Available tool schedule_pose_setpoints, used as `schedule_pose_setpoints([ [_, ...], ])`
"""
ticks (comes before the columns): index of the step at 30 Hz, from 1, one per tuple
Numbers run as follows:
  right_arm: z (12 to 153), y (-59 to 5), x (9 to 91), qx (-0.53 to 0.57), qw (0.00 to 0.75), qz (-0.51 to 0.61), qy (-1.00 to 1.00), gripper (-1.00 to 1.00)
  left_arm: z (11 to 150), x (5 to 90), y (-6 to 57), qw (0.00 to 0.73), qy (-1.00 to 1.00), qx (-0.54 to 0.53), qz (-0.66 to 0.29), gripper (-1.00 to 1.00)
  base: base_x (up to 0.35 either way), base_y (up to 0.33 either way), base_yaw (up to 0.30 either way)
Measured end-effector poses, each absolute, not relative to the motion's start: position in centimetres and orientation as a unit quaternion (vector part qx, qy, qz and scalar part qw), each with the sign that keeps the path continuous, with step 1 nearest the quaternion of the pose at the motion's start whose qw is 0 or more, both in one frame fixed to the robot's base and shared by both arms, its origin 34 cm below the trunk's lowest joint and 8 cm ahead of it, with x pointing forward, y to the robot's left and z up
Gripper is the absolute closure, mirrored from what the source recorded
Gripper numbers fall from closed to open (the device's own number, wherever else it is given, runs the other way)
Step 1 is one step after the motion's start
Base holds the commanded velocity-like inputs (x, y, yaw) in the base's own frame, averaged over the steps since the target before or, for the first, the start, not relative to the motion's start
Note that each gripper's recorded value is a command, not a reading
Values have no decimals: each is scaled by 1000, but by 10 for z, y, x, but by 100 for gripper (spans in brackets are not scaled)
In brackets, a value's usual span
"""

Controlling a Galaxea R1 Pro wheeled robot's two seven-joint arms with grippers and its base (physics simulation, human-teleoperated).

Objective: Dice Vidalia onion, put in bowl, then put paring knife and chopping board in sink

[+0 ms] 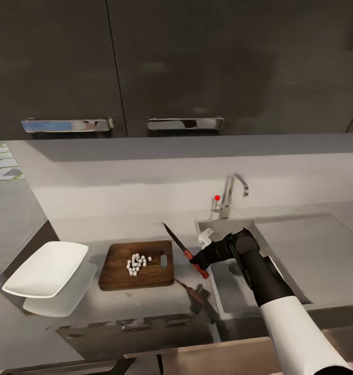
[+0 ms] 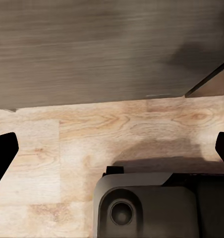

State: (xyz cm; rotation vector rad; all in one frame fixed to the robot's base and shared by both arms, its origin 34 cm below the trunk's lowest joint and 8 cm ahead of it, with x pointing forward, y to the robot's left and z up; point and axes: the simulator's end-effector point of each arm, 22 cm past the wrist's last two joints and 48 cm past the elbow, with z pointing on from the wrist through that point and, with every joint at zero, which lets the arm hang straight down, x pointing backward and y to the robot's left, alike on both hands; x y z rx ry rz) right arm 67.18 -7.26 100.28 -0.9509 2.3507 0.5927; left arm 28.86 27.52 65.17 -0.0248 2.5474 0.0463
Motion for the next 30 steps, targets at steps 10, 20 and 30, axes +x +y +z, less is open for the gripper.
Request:
schedule_pose_setpoints([
  [10, 1010, -73, 672, -353, 271, 217, 869, 100, 654, 293, 275, 298, 954, -9, 17, -100, 0, 0, -201],
  [20, 1012, -76, 675, -351, 277, 214, 869, 100, 654, 294, 275, 299, 954, -9, 17, -100, 0, 0, -24],
  [30, 1011, -78, 677, -346, 278, 207, 872, 100, 654, 293, 273, 298, 954, -10, 16, -100, 77, -200, 0],
])
